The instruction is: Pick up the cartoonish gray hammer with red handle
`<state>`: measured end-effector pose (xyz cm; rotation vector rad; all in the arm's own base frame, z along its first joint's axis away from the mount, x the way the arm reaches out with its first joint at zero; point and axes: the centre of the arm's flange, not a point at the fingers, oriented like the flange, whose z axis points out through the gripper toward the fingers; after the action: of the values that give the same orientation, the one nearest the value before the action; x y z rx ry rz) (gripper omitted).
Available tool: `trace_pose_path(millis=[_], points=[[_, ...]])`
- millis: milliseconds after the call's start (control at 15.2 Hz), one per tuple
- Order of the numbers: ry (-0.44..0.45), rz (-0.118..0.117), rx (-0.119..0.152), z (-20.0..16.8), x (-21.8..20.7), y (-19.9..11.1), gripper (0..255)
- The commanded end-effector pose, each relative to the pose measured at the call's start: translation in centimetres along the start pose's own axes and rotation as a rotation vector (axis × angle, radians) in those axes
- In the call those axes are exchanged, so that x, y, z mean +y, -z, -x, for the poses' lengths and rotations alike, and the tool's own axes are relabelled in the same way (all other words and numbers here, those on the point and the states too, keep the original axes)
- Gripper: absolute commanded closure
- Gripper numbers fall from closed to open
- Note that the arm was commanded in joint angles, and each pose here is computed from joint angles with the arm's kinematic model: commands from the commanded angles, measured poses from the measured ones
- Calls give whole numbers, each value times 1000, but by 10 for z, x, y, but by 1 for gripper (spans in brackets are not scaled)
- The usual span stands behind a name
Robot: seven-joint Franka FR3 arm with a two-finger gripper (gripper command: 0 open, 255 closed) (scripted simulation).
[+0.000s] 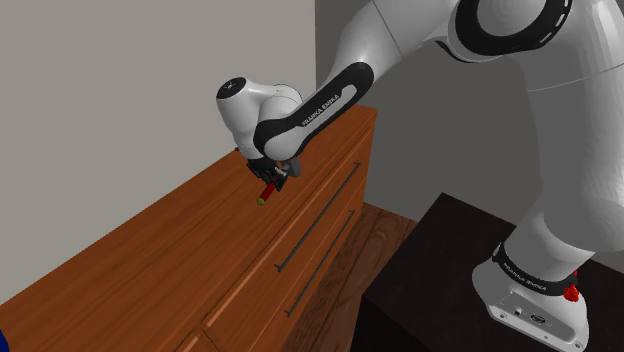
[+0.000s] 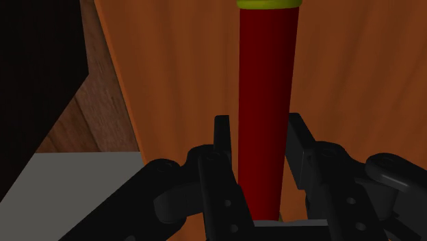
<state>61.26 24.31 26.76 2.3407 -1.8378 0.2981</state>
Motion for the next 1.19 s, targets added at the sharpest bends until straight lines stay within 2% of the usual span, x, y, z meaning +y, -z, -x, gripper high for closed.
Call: trace_pose_path(millis=[0,198,1122], points=[[0,0,0,0,0,0,255],[0,0,0,0,0,-1,255],[0,0,0,-18,0,71,255]])
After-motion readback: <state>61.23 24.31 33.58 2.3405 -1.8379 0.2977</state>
